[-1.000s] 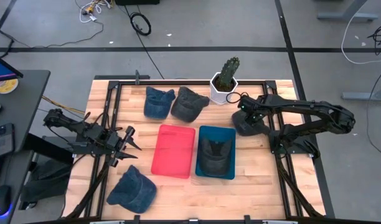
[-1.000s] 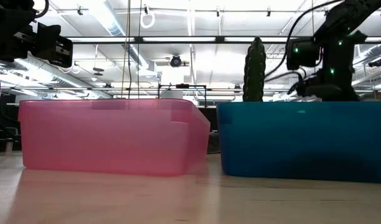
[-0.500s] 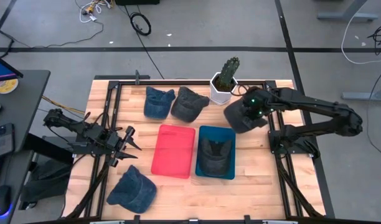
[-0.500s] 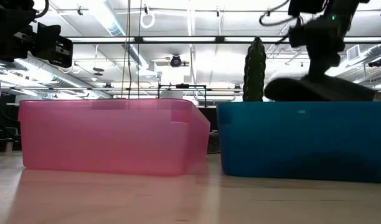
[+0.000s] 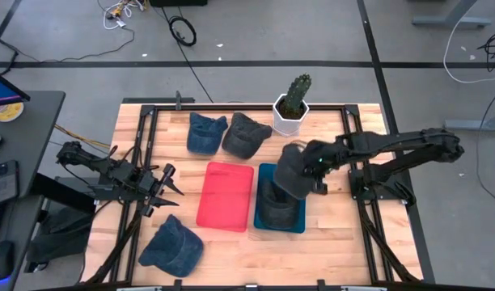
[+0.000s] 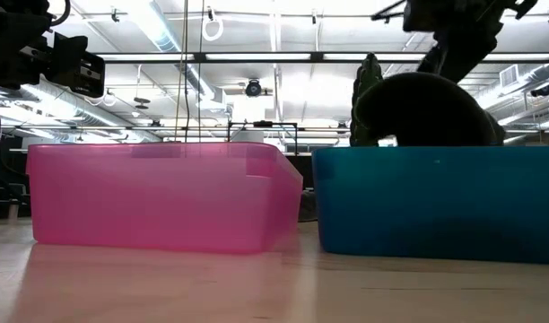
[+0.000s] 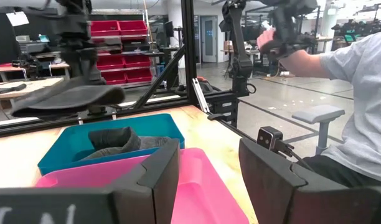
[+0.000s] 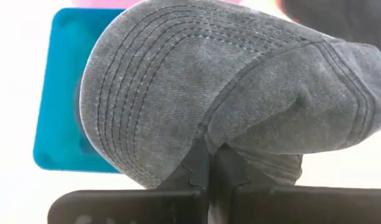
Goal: Pick & Place hat
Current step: Put the right black cap into the blue bin, then put the black cap into the blue bin
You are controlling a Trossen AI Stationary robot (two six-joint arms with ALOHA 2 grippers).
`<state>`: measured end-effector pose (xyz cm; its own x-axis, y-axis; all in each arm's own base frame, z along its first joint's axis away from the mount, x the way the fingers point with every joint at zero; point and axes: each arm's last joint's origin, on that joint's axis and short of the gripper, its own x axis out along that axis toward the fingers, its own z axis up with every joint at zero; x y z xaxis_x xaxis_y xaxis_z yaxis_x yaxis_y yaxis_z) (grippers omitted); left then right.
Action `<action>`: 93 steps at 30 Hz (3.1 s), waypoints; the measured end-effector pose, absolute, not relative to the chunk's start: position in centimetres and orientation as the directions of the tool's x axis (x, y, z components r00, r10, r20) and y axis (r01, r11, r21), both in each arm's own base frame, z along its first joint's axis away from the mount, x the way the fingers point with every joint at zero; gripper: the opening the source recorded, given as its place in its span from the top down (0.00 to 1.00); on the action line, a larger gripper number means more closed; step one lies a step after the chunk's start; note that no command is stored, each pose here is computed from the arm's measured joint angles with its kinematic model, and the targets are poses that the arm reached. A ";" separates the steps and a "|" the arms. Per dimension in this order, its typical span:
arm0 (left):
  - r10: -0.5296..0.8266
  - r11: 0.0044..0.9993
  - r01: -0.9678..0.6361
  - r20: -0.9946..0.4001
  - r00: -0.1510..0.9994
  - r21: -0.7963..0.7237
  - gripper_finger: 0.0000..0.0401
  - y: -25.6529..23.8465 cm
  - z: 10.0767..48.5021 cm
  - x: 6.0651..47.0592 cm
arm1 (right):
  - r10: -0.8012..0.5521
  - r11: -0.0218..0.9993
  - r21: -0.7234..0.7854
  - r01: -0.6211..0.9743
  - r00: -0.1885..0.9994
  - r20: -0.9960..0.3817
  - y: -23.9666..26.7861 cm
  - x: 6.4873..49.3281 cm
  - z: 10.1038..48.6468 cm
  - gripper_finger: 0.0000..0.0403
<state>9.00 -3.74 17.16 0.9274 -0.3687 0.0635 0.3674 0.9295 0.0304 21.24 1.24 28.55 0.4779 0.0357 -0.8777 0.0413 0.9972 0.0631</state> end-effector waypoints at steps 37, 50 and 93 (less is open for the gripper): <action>-0.369 0.930 0.367 0.063 0.927 0.030 0.58 -3.7 17.1 9.0 | 0.044 0.899 -0.033 -0.437 0.165 -0.985 9.1 31.3 19.6 1.00; -0.369 0.929 0.368 0.064 0.927 0.030 0.58 -3.7 17.2 9.0 | 0.066 0.915 -0.008 -0.404 0.169 -0.983 9.1 31.7 19.1 0.88; -0.369 0.929 0.368 0.063 0.927 0.030 0.58 -3.7 17.2 9.0 | -0.529 0.821 0.132 0.556 0.826 -0.194 -8.9 34.0 33.4 0.47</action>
<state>9.00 -3.74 17.15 0.9273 -0.3688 0.0633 0.3676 0.9295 0.0302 33.98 -8.91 33.35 0.8263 -0.5289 -0.1938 0.5561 0.8206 0.1316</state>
